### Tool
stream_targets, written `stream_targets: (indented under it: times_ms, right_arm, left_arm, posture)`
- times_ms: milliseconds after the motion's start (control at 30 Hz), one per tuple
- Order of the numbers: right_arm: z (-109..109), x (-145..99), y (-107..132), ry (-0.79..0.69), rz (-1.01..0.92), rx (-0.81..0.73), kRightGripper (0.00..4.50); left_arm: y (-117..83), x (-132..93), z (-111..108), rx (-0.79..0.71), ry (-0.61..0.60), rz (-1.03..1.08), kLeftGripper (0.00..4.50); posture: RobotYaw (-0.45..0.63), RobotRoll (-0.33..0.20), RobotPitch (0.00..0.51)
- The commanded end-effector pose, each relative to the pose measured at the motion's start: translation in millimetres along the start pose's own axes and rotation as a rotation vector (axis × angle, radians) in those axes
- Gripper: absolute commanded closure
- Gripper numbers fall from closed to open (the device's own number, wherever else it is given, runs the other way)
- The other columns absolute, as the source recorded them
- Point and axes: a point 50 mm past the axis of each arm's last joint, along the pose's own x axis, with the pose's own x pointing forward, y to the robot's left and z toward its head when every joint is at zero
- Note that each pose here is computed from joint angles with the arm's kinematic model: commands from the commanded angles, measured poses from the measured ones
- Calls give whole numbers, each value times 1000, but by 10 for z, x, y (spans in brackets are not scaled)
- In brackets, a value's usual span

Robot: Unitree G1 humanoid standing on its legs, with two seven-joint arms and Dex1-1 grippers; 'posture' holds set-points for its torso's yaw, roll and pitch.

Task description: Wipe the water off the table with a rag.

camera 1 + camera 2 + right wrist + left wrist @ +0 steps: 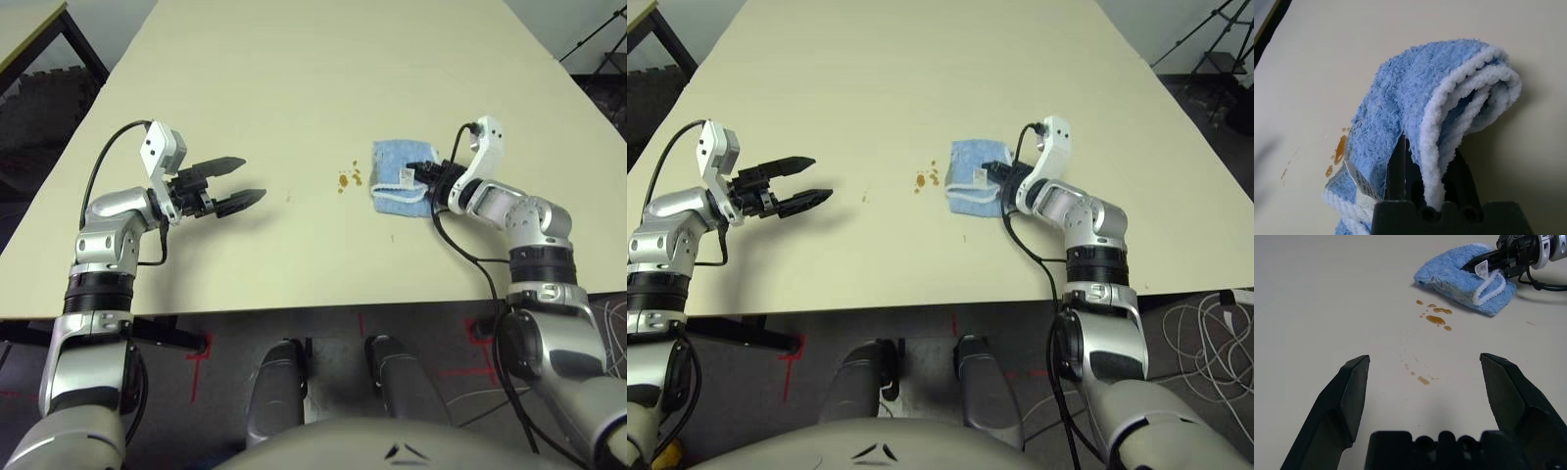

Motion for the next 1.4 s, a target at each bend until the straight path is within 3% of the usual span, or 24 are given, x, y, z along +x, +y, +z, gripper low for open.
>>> stream_targets:
  times_ms: [33,667,900,1067,1400]
  right_arm:
    - [-152,156,162,51,43,-20,4485]
    - [-637,388,761,247,294,-37,4485]
    - [-708,365,851,293,353,-47,4485]
    - [-571,314,595,219,233,-58,4485]
    - [81,68,-12,22,3,-82,4485]
  left_arm:
    - [-18,-7,7,9,6,-4,0]
    - [-50,29,0,9,-8,-2,0]
    - [-54,36,0,9,-8,-2,0]
    - [-57,45,-3,9,-10,-1,0]
    - [-51,40,2,12,-4,-1,0]
  posture:
    - [-90,0,140]
    - [-73,0,125]
    - [-75,0,125]
    - [-75,0,124]
    - [-85,0,130]
